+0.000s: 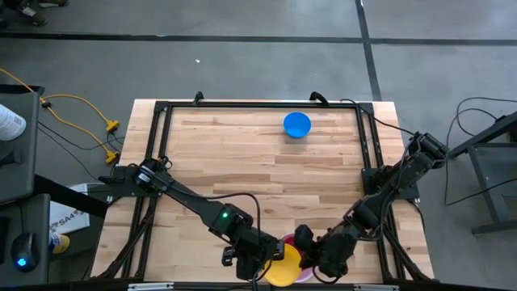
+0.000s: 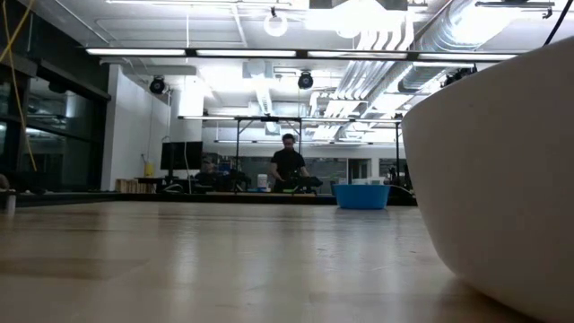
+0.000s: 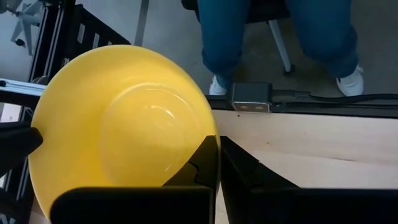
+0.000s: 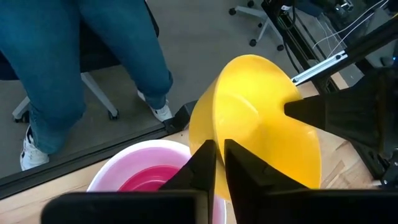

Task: Nest bowls inside each other
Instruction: Stack the yellow bowl on the red bowl

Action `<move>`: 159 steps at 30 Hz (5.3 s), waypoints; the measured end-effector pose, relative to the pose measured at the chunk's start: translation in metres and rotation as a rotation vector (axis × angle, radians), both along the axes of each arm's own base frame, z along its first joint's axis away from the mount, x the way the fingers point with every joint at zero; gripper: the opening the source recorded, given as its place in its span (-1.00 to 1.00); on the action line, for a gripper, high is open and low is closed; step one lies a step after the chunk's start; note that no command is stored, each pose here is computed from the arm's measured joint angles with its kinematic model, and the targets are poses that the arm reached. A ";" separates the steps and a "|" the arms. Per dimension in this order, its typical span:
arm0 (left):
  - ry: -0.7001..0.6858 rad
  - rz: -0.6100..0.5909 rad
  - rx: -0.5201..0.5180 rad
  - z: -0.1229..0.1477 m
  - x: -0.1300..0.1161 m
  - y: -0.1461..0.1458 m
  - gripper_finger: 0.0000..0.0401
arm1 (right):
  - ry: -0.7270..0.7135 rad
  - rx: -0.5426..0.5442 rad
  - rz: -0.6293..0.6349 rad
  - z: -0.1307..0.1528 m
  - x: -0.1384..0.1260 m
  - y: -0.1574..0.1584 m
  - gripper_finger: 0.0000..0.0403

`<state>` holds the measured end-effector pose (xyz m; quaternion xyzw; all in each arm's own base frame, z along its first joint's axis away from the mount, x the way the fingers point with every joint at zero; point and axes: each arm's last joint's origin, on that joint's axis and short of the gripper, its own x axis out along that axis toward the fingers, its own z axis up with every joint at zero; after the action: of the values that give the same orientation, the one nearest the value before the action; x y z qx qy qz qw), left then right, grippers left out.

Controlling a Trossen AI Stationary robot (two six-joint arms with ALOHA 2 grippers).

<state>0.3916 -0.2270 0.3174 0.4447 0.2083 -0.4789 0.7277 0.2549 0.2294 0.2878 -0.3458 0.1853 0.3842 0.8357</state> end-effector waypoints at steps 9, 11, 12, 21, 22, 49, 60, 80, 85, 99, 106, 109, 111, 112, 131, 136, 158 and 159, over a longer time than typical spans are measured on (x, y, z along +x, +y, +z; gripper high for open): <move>-0.024 -0.062 0.011 0.000 0.000 -0.001 -1.00 | -0.024 -0.025 0.030 0.000 -0.001 0.001 -0.71; -0.039 -0.090 0.019 0.000 0.000 -0.001 -1.00 | -0.031 -0.020 0.053 0.001 -0.001 0.002 -0.68; -0.049 -0.107 0.024 0.000 0.000 -0.001 -1.00 | -0.033 -0.016 0.066 0.001 -0.001 0.002 -0.67; -0.133 -0.223 0.060 0.002 0.000 -0.002 -1.00 | -0.075 -0.034 0.118 0.003 -0.001 0.004 -0.66; -0.140 -0.239 0.058 0.002 0.000 -0.002 -1.00 | -0.080 -0.033 0.120 0.003 -0.001 0.004 -0.66; -0.228 -0.423 0.023 0.005 0.001 -0.004 -1.00 | -0.216 -0.091 0.200 0.001 0.007 0.011 -0.66; -0.267 -0.510 -0.013 0.006 0.005 0.003 -1.00 | -0.262 -0.115 0.219 0.003 0.008 0.012 -0.66; -0.265 -0.497 -0.032 0.008 0.005 0.003 -0.84 | -0.222 -0.100 0.228 0.000 0.007 0.012 -0.98; -0.260 -0.502 -0.036 0.008 0.005 0.003 -0.76 | -0.213 -0.091 0.225 0.000 0.008 0.010 -0.99; -0.257 -0.507 0.090 0.002 0.002 0.006 -0.75 | -0.142 -0.051 0.211 -0.003 0.012 0.003 -0.99; -0.252 -0.484 0.157 0.000 0.002 0.008 -0.74 | -0.093 -0.038 0.193 -0.005 0.011 0.003 -0.99; -0.240 -0.467 0.190 -0.001 0.001 0.010 -0.74 | -0.065 -0.031 0.178 -0.006 0.011 0.002 -0.99; -0.239 -0.470 0.196 -0.002 0.001 0.010 -0.74 | -0.059 -0.032 0.176 -0.007 0.010 0.002 -0.99; -0.239 -0.469 0.199 -0.002 0.001 0.010 -0.74 | -0.057 -0.034 0.176 -0.007 0.010 0.002 -0.99; -0.240 -0.180 0.178 0.003 0.021 0.032 -0.74 | 0.122 -0.072 0.188 -0.037 0.015 0.005 -0.99; -0.236 -0.137 0.197 0.003 0.022 0.034 -0.74 | 0.132 -0.108 0.154 -0.041 0.016 0.003 -0.99; -0.124 0.147 0.248 -0.001 0.020 0.041 -0.74 | 0.117 -0.213 -0.031 -0.038 0.005 0.002 -0.99; -0.122 0.153 0.244 -0.001 0.020 0.041 -0.74 | 0.113 -0.221 -0.037 -0.039 0.005 0.002 -0.99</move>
<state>0.4118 -0.1859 0.3162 0.5407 0.2536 -0.3655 0.7139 0.2595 0.2319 0.2493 -0.4101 0.2797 0.3651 0.7876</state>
